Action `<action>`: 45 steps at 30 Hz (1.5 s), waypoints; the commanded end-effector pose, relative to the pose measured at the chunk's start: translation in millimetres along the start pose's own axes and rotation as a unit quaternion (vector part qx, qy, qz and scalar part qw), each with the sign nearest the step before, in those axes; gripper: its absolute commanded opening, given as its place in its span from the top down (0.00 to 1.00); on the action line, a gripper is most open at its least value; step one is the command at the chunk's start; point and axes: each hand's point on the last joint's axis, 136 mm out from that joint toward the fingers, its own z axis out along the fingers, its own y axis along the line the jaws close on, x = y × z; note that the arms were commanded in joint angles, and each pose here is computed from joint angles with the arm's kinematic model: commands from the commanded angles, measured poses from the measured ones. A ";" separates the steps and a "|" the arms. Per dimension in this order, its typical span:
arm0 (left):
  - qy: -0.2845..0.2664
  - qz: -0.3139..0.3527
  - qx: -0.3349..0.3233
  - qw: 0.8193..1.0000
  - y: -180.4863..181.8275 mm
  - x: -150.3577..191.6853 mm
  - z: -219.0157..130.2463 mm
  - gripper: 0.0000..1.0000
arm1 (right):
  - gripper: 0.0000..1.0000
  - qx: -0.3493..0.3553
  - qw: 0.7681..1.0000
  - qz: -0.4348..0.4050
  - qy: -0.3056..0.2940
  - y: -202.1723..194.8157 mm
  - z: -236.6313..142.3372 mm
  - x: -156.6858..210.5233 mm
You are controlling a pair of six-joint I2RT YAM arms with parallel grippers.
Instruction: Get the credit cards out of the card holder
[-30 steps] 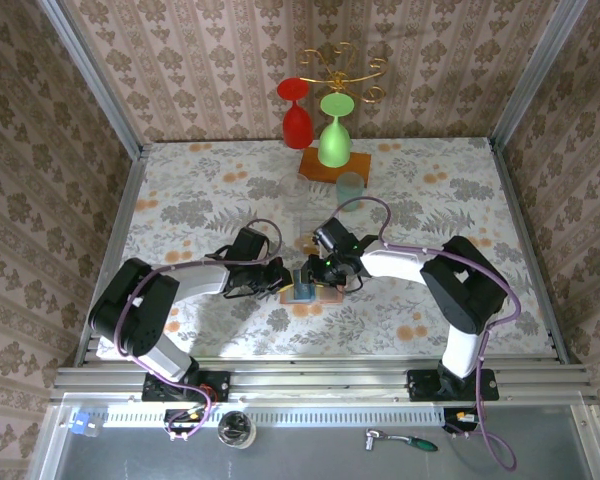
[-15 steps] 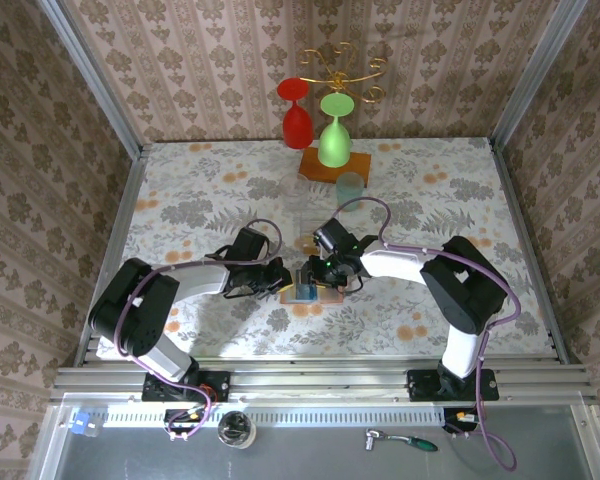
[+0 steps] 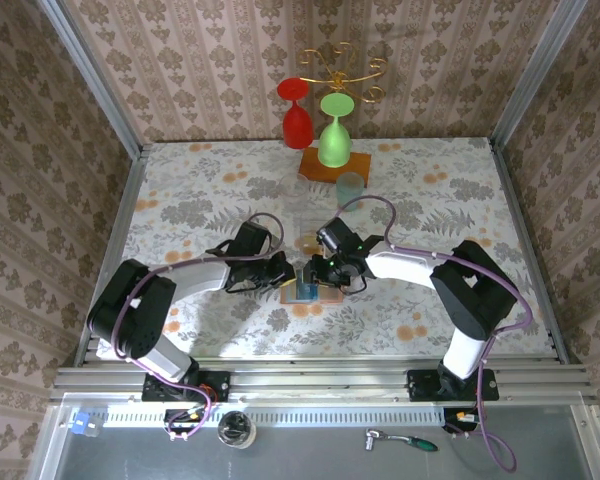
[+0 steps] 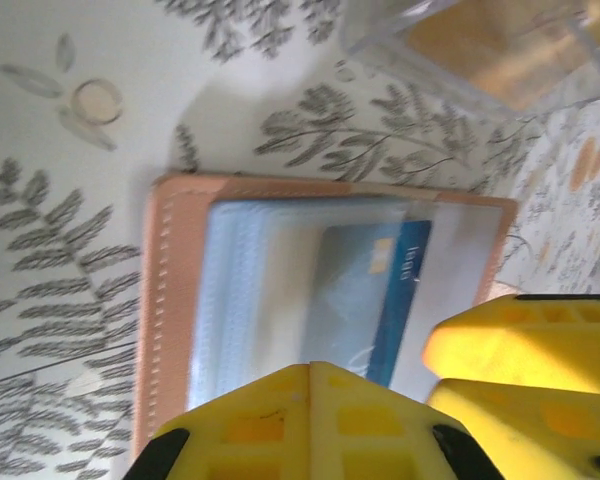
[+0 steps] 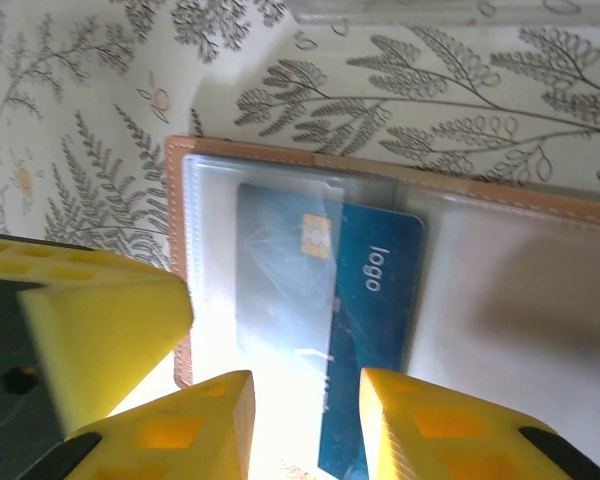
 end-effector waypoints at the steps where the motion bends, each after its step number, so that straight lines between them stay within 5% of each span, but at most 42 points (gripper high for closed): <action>1: 0.008 0.012 -0.006 1.000 -3.1 2.6 3.0 0.97 | 0.65 0.002 1.000 0.007 -0.010 -7.7 -5.4 -0.3; 32: 0.028 0.008 -0.075 0.997 31.1 11.7 15.0 0.98 | 0.68 -0.050 0.997 0.058 0.012 -18.6 17.1 1.7; 45: 0.028 0.007 -0.076 0.997 31.7 11.5 15.6 0.99 | 0.80 -0.082 0.993 0.078 0.012 -18.0 18.7 0.1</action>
